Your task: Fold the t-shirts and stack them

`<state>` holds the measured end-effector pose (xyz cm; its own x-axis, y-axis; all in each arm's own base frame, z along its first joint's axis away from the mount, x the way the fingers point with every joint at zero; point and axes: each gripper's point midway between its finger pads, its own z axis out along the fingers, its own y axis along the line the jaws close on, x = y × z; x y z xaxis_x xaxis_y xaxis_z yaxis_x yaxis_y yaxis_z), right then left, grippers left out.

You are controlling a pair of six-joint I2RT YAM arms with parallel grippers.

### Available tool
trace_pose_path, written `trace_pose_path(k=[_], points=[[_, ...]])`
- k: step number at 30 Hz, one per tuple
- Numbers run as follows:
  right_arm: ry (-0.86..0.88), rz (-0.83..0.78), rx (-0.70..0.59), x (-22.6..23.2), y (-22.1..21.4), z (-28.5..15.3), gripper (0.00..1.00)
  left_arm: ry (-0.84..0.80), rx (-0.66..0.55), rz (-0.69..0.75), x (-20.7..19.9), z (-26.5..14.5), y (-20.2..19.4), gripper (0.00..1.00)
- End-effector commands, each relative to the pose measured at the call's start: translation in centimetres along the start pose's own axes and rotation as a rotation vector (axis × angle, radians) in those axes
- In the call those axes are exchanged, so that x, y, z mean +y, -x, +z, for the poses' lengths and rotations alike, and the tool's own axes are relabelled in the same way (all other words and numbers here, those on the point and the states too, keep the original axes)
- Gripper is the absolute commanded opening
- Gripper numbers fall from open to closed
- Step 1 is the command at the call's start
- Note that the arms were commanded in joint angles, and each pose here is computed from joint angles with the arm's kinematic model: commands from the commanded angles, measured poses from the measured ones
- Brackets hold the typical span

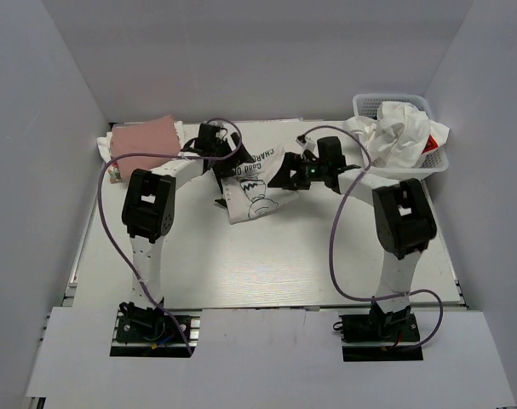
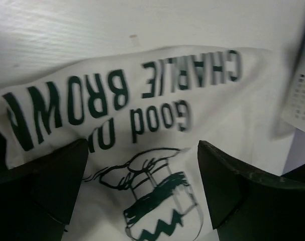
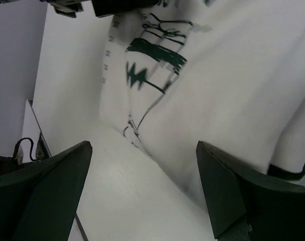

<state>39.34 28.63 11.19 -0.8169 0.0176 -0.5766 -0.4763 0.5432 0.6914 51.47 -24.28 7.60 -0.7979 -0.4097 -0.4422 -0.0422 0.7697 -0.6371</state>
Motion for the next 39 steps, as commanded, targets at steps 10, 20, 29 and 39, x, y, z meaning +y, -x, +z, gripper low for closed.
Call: trace_pose_path(k=[10,20,29,39], points=[[-0.216,0.353,0.040,-10.2,-5.8,1.8,0.90,0.160,-0.027,-0.137,8.0,0.1,0.8,1.00],[-0.149,-0.023,-0.189,0.7,4.7,-2.8,0.90,-0.062,-0.162,0.093,-2.3,-3.5,7.2,1.00],[-0.033,0.049,-0.254,-1.8,13.6,3.9,0.90,0.015,-0.069,0.045,2.0,-0.9,3.5,1.00],[-0.122,0.296,-0.148,-11.7,9.3,10.7,0.90,0.207,-0.022,0.010,8.6,1.0,1.5,1.00]])
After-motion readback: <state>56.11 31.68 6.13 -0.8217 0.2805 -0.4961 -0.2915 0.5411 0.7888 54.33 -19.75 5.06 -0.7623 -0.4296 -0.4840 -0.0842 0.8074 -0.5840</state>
